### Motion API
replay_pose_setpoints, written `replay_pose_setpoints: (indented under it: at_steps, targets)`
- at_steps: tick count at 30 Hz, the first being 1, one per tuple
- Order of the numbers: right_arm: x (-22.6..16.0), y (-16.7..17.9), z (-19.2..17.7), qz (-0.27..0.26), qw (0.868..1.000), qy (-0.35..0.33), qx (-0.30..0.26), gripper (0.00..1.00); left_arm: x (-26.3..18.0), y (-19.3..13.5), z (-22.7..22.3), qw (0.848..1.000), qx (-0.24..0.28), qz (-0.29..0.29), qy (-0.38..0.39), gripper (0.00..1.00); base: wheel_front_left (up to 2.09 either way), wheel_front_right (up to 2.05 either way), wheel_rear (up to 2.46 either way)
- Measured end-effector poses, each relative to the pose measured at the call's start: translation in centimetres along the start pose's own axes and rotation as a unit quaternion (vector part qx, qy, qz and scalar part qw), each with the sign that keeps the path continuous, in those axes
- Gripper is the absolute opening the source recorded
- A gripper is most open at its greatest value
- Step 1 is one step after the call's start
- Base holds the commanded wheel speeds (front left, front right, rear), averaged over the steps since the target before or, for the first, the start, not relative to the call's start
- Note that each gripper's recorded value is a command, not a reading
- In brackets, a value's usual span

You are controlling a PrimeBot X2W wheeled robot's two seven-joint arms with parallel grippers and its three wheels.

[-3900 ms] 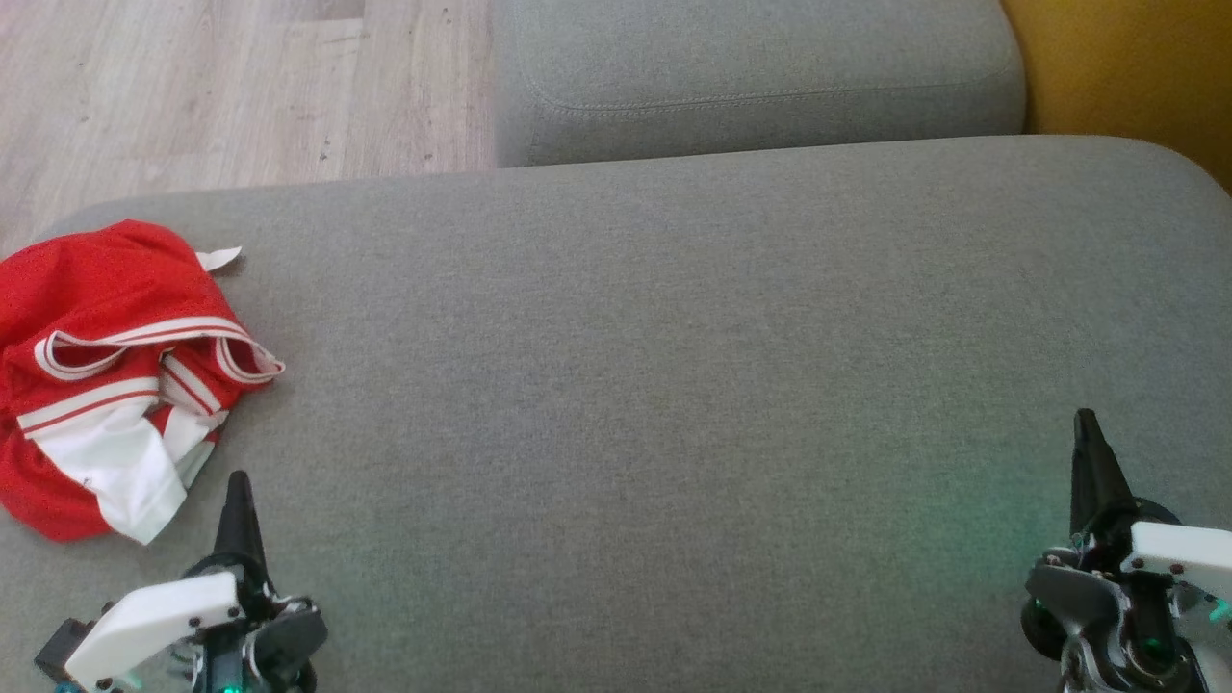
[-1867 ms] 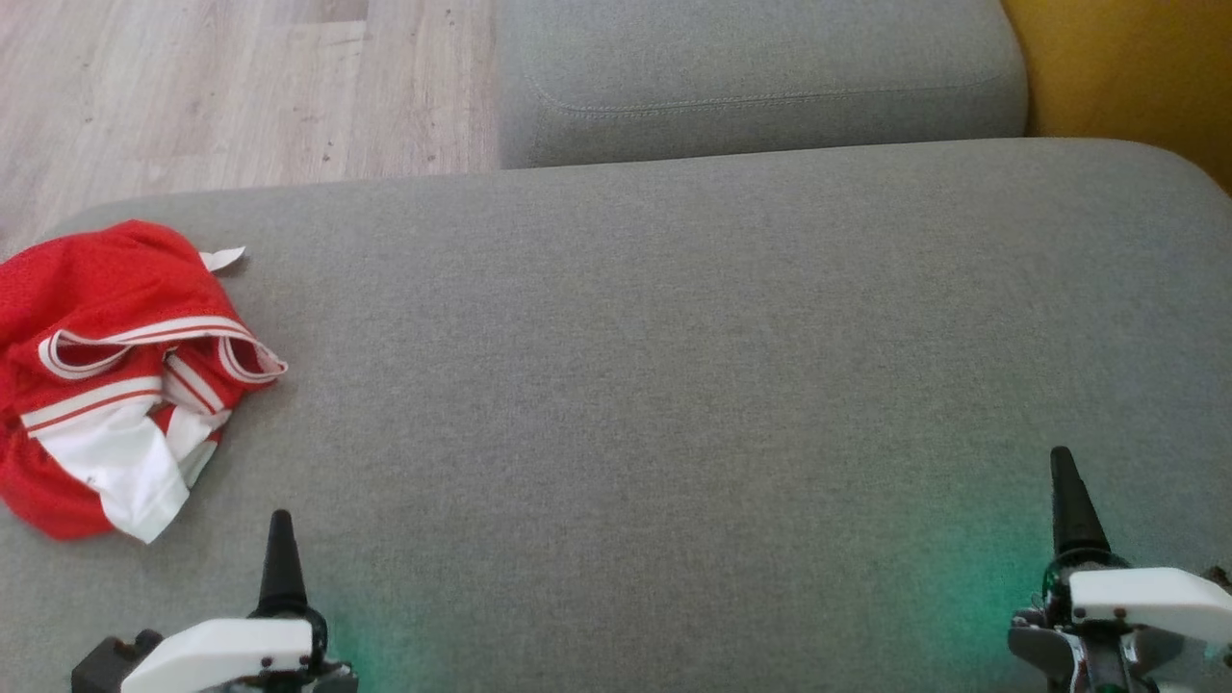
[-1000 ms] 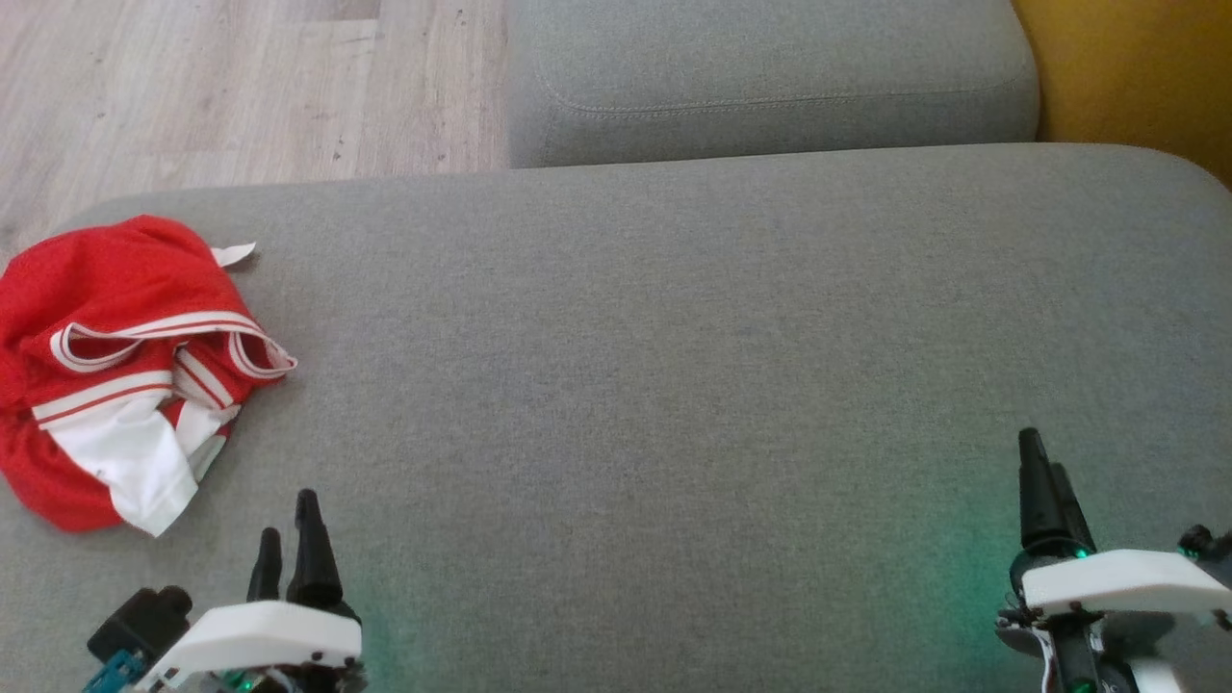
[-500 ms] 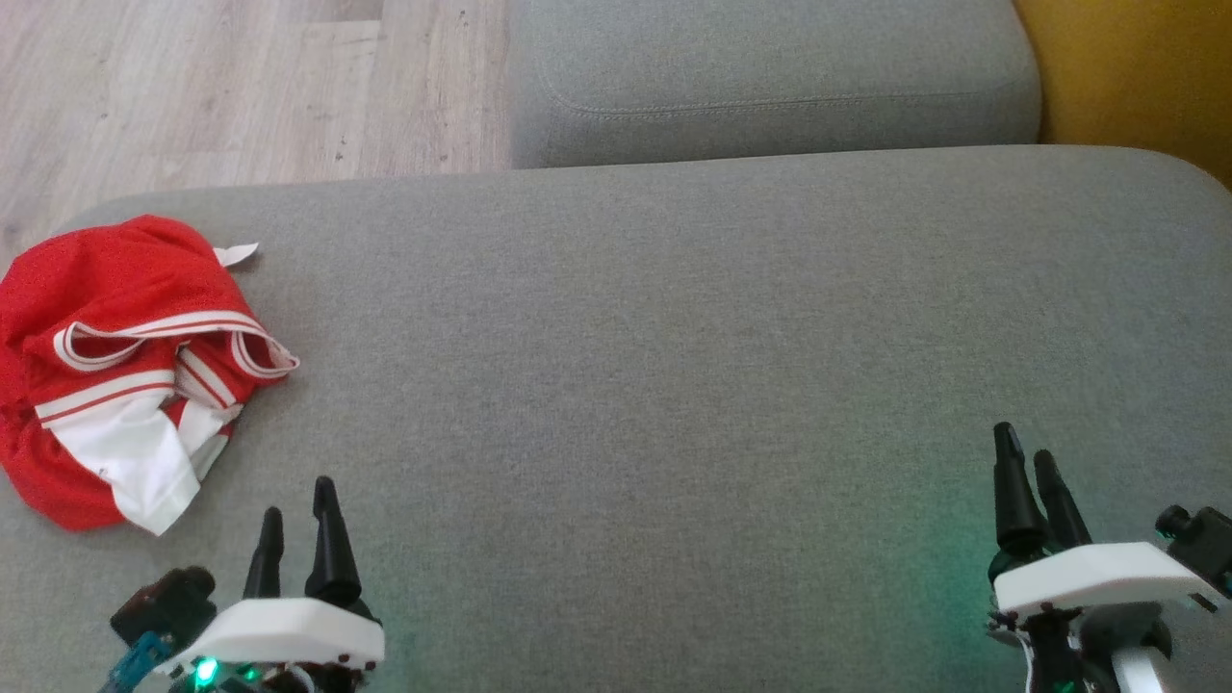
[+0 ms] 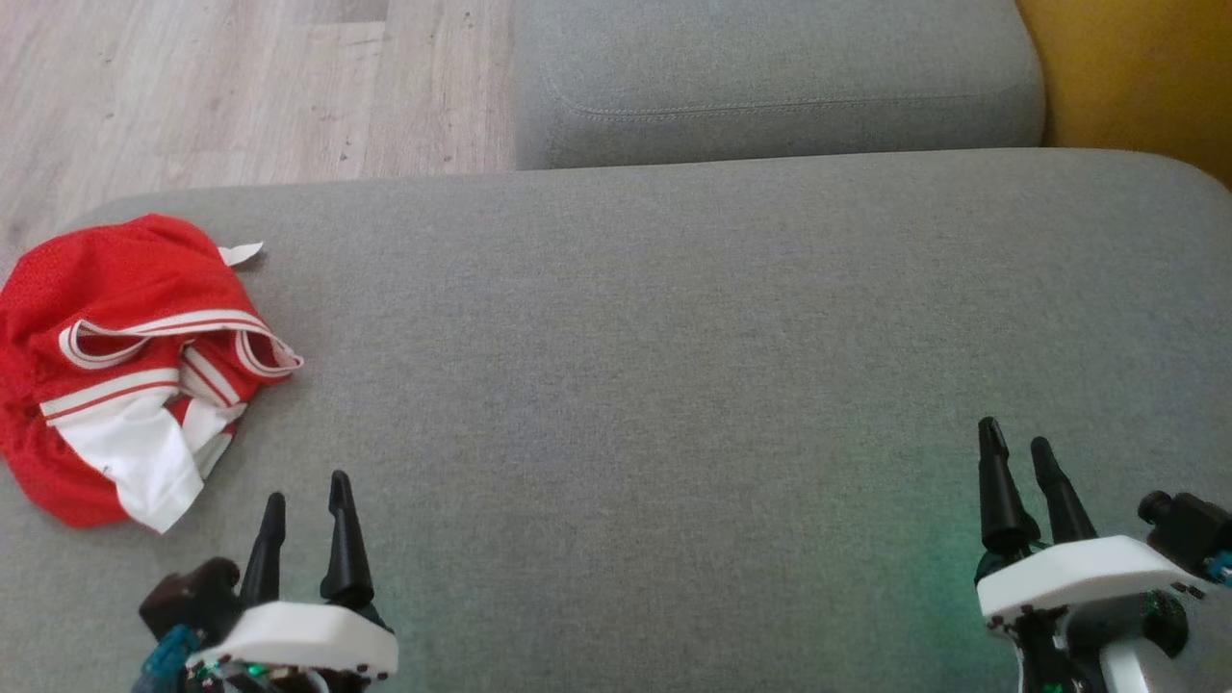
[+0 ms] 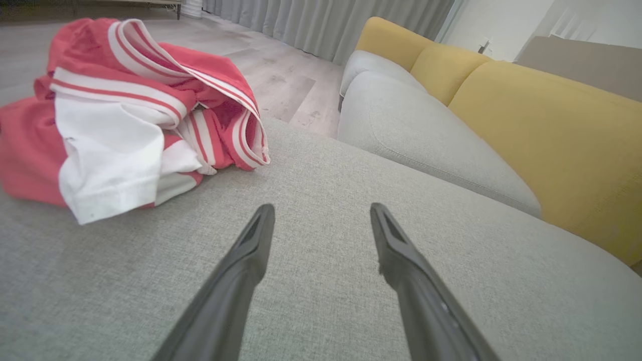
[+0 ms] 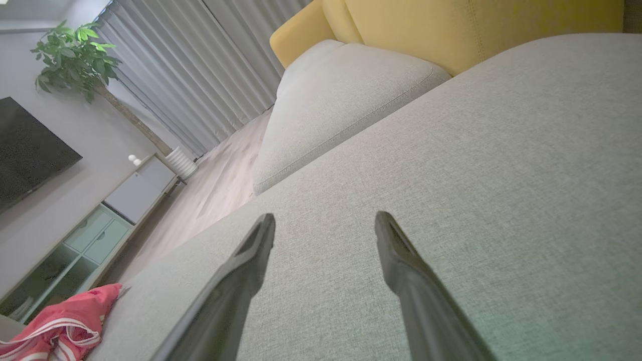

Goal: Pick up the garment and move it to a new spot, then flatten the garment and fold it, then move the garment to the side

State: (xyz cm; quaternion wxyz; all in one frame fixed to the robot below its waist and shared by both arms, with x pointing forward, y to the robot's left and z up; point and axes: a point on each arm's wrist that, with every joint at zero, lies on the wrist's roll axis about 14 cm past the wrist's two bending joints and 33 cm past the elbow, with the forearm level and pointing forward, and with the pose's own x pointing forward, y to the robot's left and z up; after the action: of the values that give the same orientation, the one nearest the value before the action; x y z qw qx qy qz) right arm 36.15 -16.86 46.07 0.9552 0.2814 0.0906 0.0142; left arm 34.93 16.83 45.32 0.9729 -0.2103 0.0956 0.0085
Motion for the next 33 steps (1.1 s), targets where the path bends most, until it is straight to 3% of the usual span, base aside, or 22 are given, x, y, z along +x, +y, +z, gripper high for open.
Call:
replay_pose_setpoints:
  at_steps: [14, 33]
  targets:
    - [0.1, 0.9, -0.3, 0.015, 0.996, 0.009, -0.090, 1.00, -0.3, -0.6, 0.2, 0.996, 0.089, -0.013, -0.015, 1.00, 0.00, 0.00, 0.00]
    - [0.1, 1.9, -0.2, 0.030, 0.982, 0.009, -0.186, 1.00, -0.2, -2.1, 1.3, 0.986, 0.155, -0.035, -0.051, 1.00, 0.00, 0.00, 0.00]
